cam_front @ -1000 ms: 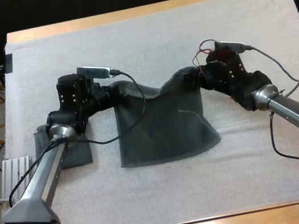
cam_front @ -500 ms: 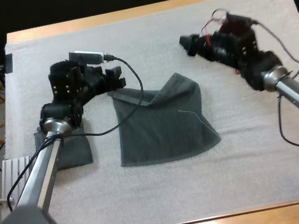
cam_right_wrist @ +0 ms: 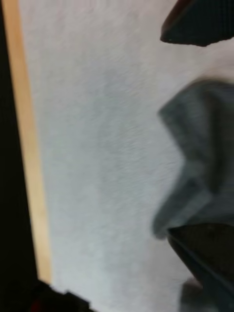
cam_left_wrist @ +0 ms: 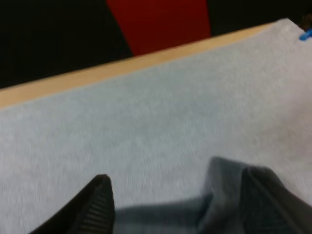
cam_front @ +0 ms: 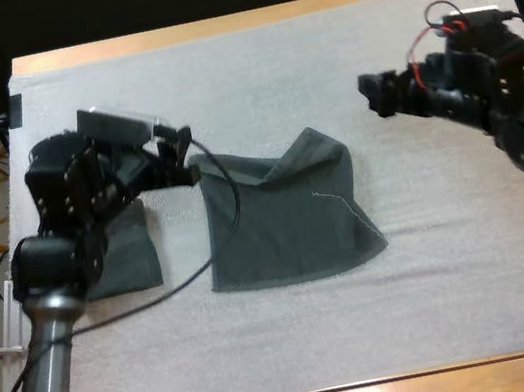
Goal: Pick towel from pile fold and stack
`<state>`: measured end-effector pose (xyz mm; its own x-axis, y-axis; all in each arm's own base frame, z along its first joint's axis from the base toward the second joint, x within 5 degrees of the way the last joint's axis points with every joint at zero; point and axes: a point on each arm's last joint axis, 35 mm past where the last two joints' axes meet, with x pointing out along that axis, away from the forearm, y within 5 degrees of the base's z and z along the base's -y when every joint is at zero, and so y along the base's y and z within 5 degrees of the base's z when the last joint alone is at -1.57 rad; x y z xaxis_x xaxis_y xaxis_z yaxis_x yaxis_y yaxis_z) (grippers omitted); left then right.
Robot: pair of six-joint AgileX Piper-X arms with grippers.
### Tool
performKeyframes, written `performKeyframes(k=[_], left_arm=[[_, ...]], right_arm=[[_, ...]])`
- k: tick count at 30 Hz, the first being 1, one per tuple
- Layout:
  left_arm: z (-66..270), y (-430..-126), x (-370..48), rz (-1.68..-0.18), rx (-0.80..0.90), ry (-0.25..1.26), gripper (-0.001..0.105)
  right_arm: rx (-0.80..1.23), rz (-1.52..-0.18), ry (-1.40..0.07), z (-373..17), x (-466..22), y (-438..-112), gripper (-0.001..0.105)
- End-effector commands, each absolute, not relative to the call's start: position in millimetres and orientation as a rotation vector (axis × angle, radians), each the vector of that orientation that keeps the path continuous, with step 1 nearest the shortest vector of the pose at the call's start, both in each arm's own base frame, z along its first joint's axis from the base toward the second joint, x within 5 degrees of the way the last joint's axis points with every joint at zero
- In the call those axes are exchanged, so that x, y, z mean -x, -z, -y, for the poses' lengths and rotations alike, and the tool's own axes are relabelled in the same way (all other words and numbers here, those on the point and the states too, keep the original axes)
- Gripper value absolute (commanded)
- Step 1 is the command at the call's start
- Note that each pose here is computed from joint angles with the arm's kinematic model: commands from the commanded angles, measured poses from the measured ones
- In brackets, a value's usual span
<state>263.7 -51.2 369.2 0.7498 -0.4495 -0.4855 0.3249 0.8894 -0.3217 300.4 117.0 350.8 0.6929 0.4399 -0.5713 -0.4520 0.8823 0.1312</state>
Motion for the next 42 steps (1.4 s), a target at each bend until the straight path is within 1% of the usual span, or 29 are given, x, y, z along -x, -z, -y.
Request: performKeyframes(k=[1,2,6,8,11,14,16,17,19,22,25,28,32,34,35,37,39,40,42], left_arm=[[50,-374,-254,-0.603,0.221,0.426,0.056],[49,-375,-249,-0.619,0.223,0.423,0.056],[46,-378,-224,-0.690,0.216,0.434,0.056],[44,-377,-215,-0.729,0.195,0.438,0.056],[43,-369,-205,-0.827,0.182,0.435,0.056],[42,-356,-201,-0.896,0.182,0.429,0.056],[42,-342,-200,-0.941,0.186,0.423,0.056],[42,-337,-199,-0.954,0.187,0.421,0.056],[42,-322,-198,-0.990,0.190,0.417,0.056],[42,-303,-198,-1.014,0.193,0.413,0.056],[42,-285,-198,-1.024,0.206,0.406,0.056],[42,-271,-197,-1.034,0.232,0.409,0.056],[43,-261,-194,-1.062,0.268,0.422,0.056],[43,-260,-193,-1.066,0.269,0.423,0.056],[43,-261,-193,-1.066,0.269,0.423,0.056],[43,-261,-194,-1.063,0.269,0.424,0.056],[43,-261,-194,-1.063,0.269,0.424,0.056],[43,-261,-194,-1.063,0.269,0.424,0.056],[43,-261,-194,-1.063,0.269,0.424,0.056]], right_arm=[[0.038,-0.655,-0.511,-113,-290,-359,0.072],[0.038,-0.661,-0.510,-112,-286,-361,0.072],[0.047,-0.755,-0.507,-104,-264,-365,0.072],[0.055,-0.798,-0.506,-102,-258,-362,0.072],[0.075,-0.859,-0.511,-100,-253,-348,0.072],[0.059,-0.907,-0.549,-101,-250,-328,0.072],[0.032,-0.950,-0.602,-102,-248,-311,0.072],[0.029,-0.967,-0.607,-102,-246,-305,0.072],[0.023,-1.035,-0.613,-101,-243,-284,0.072],[0.022,-1.106,-0.608,-101,-242,-260,0.072],[0.010,-1.149,-0.623,-104,-247,-239,0.072],[-0.025,-1.191,-0.656,-109,-256,-220,0.072],[-0.080,-1.262,-0.678,-114,-266,-195,0.072],[-0.107,-1.315,-0.701,-117,-270,-179,0.068],[-0.113,-1.328,-0.705,-118,-270,-175,0.066],[-0.138,-1.382,-0.720,-119,-271,-162,0.056],[-0.166,-1.412,-0.744,-120,-272,-155,0.048],[-0.184,-1.423,-0.762,-121,-272,-152,0.045],[-0.206,-1.433,-0.783,-122,-272,-148,0.045]])
